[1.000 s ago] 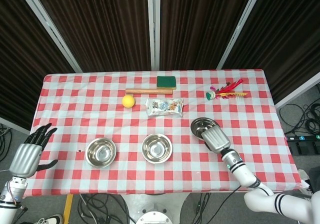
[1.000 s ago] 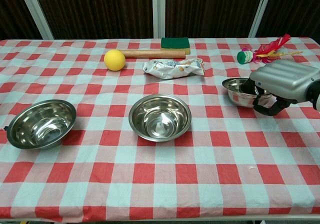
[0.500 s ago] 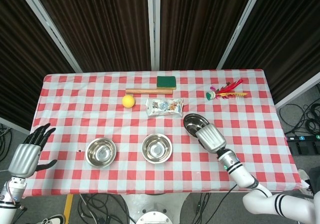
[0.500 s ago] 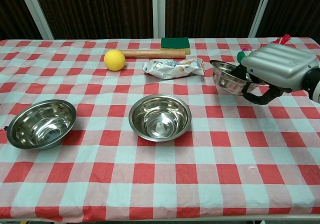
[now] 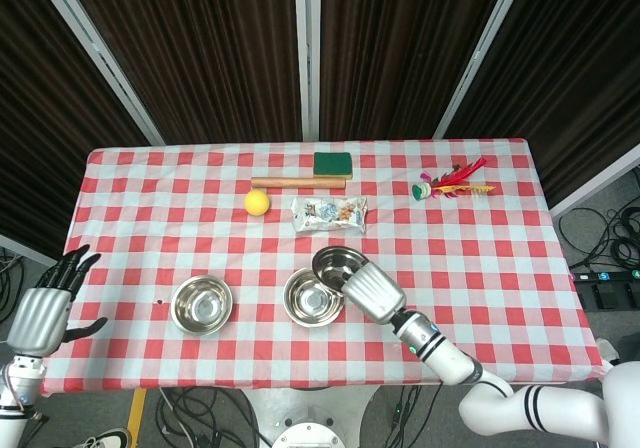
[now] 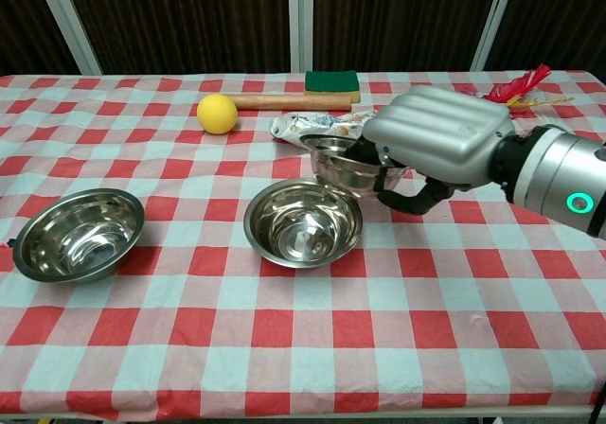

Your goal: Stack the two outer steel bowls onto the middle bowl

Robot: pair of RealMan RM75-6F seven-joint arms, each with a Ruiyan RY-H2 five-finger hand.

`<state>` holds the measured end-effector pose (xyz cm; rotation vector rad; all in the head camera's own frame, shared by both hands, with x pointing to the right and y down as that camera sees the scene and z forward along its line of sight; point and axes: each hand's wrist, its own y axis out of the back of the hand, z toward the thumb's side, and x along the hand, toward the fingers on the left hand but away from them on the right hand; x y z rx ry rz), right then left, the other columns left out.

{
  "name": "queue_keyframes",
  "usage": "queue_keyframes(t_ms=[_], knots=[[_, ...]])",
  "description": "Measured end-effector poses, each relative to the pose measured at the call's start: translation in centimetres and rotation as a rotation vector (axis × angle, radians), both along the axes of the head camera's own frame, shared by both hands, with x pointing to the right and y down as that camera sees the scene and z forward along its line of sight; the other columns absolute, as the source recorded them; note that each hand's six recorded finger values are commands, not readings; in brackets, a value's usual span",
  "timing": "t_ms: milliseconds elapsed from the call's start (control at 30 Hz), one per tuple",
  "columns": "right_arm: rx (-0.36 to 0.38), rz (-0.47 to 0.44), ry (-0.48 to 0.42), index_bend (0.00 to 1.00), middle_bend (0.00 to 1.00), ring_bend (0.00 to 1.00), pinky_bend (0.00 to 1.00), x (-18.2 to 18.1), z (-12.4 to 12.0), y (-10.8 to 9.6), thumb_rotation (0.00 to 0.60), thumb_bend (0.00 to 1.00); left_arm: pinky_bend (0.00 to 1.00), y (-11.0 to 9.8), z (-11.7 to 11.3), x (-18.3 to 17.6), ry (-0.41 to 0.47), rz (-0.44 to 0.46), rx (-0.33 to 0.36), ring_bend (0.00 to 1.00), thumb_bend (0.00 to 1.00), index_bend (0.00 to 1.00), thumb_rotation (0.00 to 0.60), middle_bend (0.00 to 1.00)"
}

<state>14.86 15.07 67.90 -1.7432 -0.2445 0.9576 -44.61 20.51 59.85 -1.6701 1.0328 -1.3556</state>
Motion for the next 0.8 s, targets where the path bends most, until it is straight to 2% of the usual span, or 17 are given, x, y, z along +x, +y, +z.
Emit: queue_keyframes(t_ms=[233,300,333,400,467,500,567,600,800], knots=[[-0.02,-0.055,-0.02,0.63,0.55,0.55,0.64,-2.7,0.3,1.4,0.6,0.49,0.22,0.0,-0.1,-0.6,0.001,-0.014,0.004,0.1,0.0,0.15,0.6,0.14],[-0.022,-0.062,-0.015,0.63,0.54,0.54,0.62,-3.0,0.5,1.5,0.6,0.44,0.22,0.0,-0.2,-0.7,0.002,-0.017,0.004,0.1,0.0,0.15,0.6,0.14],[-0.027,-0.066,-0.01,0.59,0.51,0.51,0.56,-3.0,0.6,1.5,0.6,0.36,0.22,0.0,-0.2,-0.8,0.002,-0.018,0.005,0.1,0.0,0.15,0.6,0.13],[-0.037,-0.077,0.0,0.46,0.42,0.35,0.37,-3.0,0.8,1.6,0.6,0.2,0.22,0.0,-0.2,-0.9,0.003,-0.019,0.006,0.1,0.0,0.15,0.6,0.13],[-0.055,-0.097,0.02,0.25,0.25,0.11,0.11,-2.9,1.1,1.7,0.6,0.06,0.22,0.0,-0.2,-1.0,0.002,-0.018,0.008,0.1,0.0,0.15,0.6,0.13],[-0.063,-0.106,0.029,0.17,0.18,0.05,0.05,-2.8,1.1,1.8,0.6,0.03,0.22,0.0,-0.2,-1.0,0.003,-0.018,0.008,0.1,0.0,0.15,0.6,0.13],[-0.072,-0.124,0.042,0.04,0.08,0.0,0.0,-2.7,0.9,1.7,0.6,0.0,0.22,0.0,-0.2,-1.0,0.006,-0.018,0.007,0.1,0.0,0.15,0.6,0.13],[-0.072,-0.128,0.043,0.01,0.05,0.0,0.0,-2.7,0.6,1.6,0.6,0.0,0.22,0.0,-0.2,-1.0,0.008,-0.018,0.006,0.1,0.0,0.15,0.6,0.13],[-0.037,-0.123,0.029,0.0,0.03,0.0,0.0,-2.3,-1.6,0.4,0.6,0.0,0.22,-0.2,-0.2,-0.6,0.013,-0.008,0.008,0.1,0.0,0.15,0.6,0.14]])
